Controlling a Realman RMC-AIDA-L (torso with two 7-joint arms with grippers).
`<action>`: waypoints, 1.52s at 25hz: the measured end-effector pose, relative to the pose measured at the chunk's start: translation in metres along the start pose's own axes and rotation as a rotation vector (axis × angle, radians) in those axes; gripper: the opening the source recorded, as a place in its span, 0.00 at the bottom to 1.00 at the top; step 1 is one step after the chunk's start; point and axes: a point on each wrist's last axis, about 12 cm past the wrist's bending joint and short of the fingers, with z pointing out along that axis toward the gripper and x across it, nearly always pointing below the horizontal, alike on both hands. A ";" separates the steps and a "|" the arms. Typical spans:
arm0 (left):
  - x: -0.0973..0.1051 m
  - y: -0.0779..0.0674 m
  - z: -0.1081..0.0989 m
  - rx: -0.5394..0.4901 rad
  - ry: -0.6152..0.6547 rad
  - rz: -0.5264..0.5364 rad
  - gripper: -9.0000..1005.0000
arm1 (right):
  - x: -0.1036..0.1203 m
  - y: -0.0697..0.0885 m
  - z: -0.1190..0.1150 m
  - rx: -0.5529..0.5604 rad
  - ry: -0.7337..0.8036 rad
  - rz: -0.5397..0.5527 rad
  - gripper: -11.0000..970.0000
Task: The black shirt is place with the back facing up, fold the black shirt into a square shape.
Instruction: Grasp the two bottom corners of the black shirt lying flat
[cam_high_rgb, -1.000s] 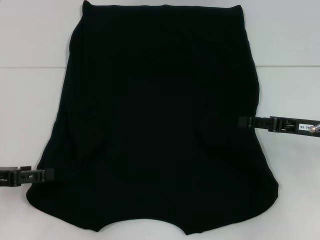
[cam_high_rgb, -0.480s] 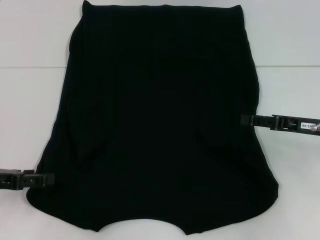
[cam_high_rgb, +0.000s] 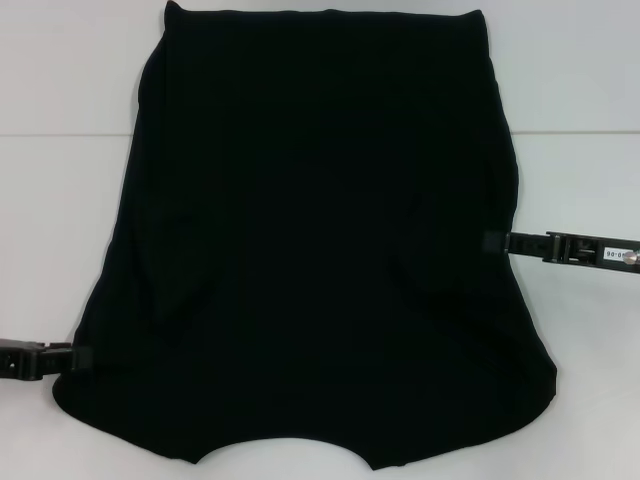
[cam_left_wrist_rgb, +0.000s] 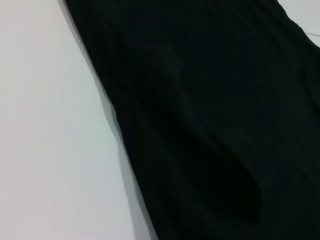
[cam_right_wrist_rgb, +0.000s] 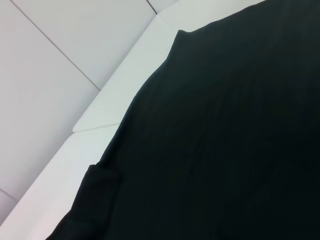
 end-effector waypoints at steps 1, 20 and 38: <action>0.000 0.000 0.000 0.000 0.000 0.001 0.55 | 0.000 0.000 0.000 0.000 0.000 0.001 0.60; 0.007 0.002 -0.004 -0.005 -0.007 -0.021 0.03 | 0.022 -0.012 -0.019 0.022 0.012 0.052 0.61; 0.018 0.010 -0.013 -0.029 -0.033 -0.095 0.04 | 0.033 -0.026 -0.052 0.059 0.146 0.080 0.60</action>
